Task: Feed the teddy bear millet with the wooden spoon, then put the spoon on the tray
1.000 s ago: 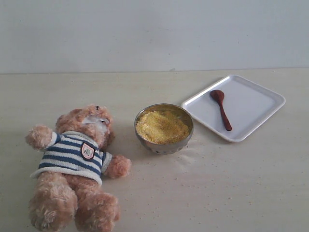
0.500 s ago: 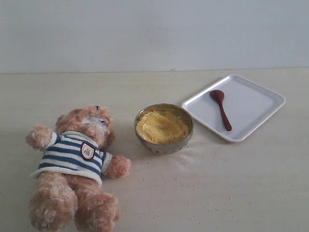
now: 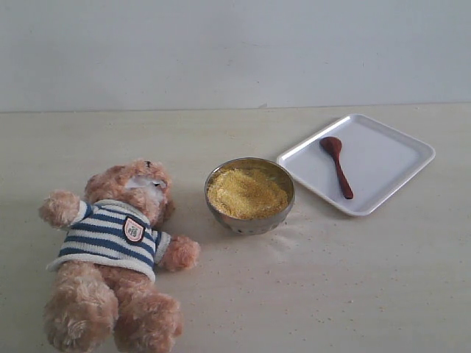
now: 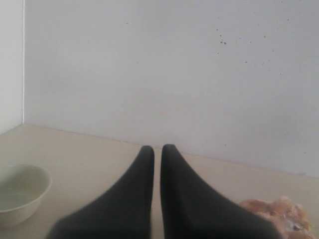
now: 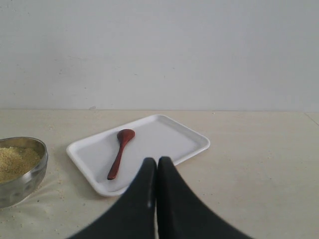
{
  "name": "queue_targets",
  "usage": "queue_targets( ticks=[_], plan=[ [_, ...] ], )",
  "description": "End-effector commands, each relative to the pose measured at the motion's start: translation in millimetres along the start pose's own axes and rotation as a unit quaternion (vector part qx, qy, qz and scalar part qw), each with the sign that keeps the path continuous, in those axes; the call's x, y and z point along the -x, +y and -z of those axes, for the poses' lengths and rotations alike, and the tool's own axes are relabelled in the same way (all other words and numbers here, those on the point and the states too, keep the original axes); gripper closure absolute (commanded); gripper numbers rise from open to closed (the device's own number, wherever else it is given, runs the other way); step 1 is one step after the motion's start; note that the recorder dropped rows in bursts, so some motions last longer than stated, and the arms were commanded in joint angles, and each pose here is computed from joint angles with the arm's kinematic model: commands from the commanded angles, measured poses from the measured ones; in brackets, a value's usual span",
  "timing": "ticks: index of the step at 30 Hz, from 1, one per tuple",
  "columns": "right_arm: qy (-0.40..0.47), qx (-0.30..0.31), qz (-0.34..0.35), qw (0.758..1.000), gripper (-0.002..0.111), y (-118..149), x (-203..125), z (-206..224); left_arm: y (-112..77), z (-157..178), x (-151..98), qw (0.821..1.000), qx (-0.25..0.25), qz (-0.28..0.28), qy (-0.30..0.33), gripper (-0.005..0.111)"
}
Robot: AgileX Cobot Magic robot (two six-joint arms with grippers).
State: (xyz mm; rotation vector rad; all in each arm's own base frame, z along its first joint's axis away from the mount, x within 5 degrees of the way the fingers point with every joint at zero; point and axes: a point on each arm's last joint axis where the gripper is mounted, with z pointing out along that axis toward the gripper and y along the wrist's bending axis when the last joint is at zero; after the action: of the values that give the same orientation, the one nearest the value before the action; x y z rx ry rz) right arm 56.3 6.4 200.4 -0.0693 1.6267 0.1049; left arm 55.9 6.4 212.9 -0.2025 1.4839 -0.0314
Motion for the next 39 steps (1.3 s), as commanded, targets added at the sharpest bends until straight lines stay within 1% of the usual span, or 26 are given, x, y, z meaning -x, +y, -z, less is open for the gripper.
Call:
queue_targets(
  ticks=[1,39],
  plan=[
    [-0.006,-0.003,0.002,1.000,0.108,-0.4,0.9,0.3,0.1,0.1,0.4,1.000,0.000,0.012,-0.007,0.102],
    [-0.006,-0.003,0.002,1.000,0.108,-0.4,0.9,0.3,0.1,0.1,0.4,1.000,0.000,0.010,-0.007,0.102]
  ],
)
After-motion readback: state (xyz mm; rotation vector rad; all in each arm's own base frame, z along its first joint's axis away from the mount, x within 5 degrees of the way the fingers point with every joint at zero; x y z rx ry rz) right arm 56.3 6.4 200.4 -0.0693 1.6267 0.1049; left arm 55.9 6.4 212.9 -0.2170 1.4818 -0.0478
